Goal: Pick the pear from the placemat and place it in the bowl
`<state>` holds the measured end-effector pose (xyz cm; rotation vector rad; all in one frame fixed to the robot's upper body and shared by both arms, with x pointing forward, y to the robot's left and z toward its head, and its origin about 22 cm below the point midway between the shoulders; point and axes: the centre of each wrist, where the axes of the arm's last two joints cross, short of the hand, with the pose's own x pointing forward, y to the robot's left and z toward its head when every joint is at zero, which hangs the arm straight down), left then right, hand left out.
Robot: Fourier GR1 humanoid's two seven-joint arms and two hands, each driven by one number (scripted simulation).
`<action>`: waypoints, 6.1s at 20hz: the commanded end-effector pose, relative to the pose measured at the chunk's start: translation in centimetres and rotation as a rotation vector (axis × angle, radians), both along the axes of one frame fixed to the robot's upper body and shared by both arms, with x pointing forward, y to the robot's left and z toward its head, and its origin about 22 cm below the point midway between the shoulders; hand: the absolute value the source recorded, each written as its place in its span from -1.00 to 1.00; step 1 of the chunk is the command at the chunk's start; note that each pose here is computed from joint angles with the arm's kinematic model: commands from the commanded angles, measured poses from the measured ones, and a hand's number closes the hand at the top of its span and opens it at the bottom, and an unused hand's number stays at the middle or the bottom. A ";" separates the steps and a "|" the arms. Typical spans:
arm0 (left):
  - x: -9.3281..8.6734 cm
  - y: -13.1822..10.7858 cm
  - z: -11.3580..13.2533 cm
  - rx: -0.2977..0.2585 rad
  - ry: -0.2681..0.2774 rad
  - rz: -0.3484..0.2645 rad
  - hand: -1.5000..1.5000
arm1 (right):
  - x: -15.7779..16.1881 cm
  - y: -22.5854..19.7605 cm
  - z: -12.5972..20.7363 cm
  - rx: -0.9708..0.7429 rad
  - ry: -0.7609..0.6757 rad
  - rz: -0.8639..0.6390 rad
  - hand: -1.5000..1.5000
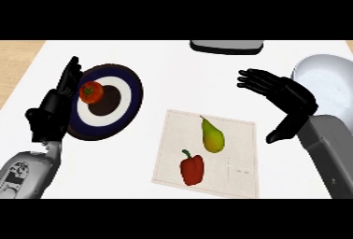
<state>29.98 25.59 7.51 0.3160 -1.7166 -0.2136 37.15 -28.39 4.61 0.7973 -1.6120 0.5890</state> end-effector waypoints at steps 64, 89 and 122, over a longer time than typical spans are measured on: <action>-0.6 0.6 0.6 0.007 0.052 0.079 0.00 | 3.7 14.2 -5.0 -0.596 -0.499 0.629 1.00; -2.3 3.8 -0.4 0.017 0.093 0.189 0.00 | 1.5 24.8 2.4 -0.797 -0.294 -0.939 1.00; -0.1 1.4 2.2 0.016 0.043 0.052 0.00 | 1.2 -10.8 1.7 -1.143 -0.326 -1.598 1.00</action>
